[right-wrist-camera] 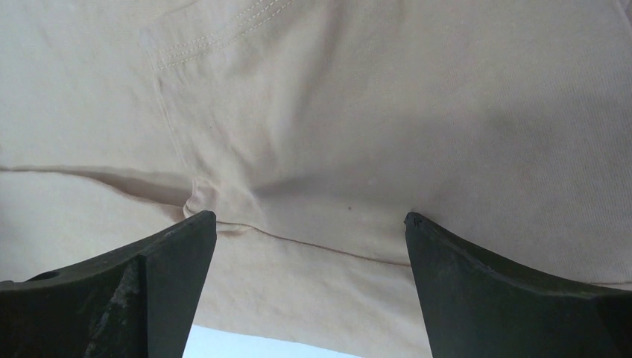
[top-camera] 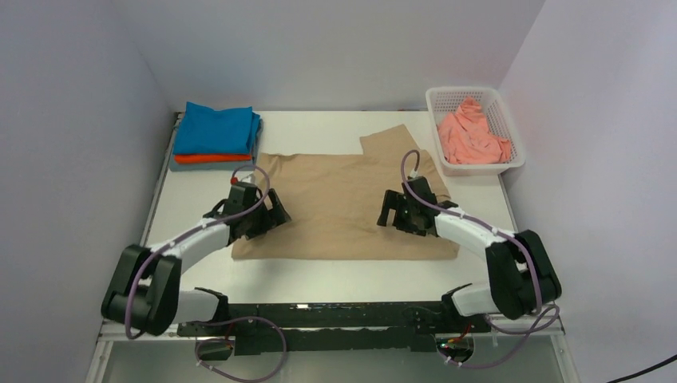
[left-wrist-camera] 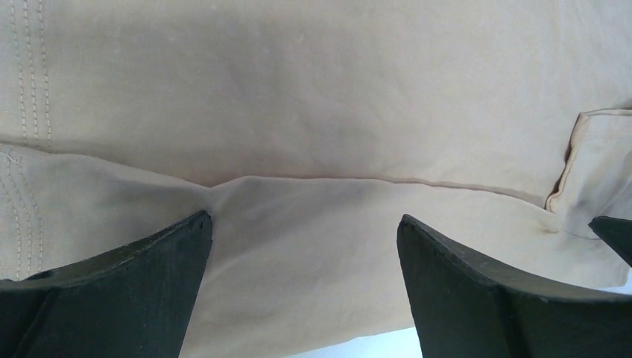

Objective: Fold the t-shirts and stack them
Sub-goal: Fold the flattened tshirt in 1/3 of the way

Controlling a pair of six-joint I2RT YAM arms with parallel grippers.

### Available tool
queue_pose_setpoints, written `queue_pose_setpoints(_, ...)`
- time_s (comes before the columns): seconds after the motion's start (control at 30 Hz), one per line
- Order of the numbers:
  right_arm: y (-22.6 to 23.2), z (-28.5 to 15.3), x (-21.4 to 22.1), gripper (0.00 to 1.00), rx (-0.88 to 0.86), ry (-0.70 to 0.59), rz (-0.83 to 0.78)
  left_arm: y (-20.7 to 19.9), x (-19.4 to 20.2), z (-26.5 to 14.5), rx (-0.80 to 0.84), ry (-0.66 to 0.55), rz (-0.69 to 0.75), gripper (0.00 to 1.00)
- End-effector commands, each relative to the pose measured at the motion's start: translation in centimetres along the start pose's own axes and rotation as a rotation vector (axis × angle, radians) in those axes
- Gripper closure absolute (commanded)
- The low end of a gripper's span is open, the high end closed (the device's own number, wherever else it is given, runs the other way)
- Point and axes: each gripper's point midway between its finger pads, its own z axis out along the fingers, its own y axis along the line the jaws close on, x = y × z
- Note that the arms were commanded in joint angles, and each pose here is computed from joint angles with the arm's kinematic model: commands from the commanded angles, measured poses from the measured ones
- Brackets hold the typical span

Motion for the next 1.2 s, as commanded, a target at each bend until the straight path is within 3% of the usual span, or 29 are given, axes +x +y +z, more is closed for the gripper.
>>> queue_pose_setpoints(0.0, -3.1, -2.9, 6.6, 0.00, 0.103, 0.168, 0.052, 6.2, 8.6, -3.2, -0.214, 0.198, -0.095, 0.00)
queue_pose_setpoints(0.23, -2.5, -5.8, 9.0, 0.00, 0.025, 0.192, 0.077, 7.4, 11.7, -6.2, -0.203, 0.205, -0.159, 0.01)
queue_pose_setpoints(0.37, -1.9, -6.6, 7.1, 0.00, -0.005, 0.106, 0.058, 7.1, 11.1, -6.9, -0.174, 0.154, -0.160, 0.01)
queue_pose_setpoints(0.57, 1.1, -9.3, -0.4, 0.00, -0.061, -0.136, 0.011, 2.6, 2.8, -8.7, -0.094, -0.090, -0.056, 0.01)
queue_pose_setpoints(0.67, 2.3, -10.0, -3.9, 0.00, -0.072, -0.244, 0.017, 0.7, -3.1, -10.1, -0.126, -0.234, -0.016, 0.00)
queue_pose_setpoints(0.8, 3.6, -10.0, -7.2, 0.00, -0.084, -0.333, 0.034, 0.6, -9.1, -9.9, -0.206, -0.330, -0.013, 0.01)
queue_pose_setpoints(1.17, 5.6, -7.1, -10.2, 0.00, -0.113, -0.296, -0.008, 3.4, -17.4, -1.1, -0.258, -0.239, -0.006, 0.00)
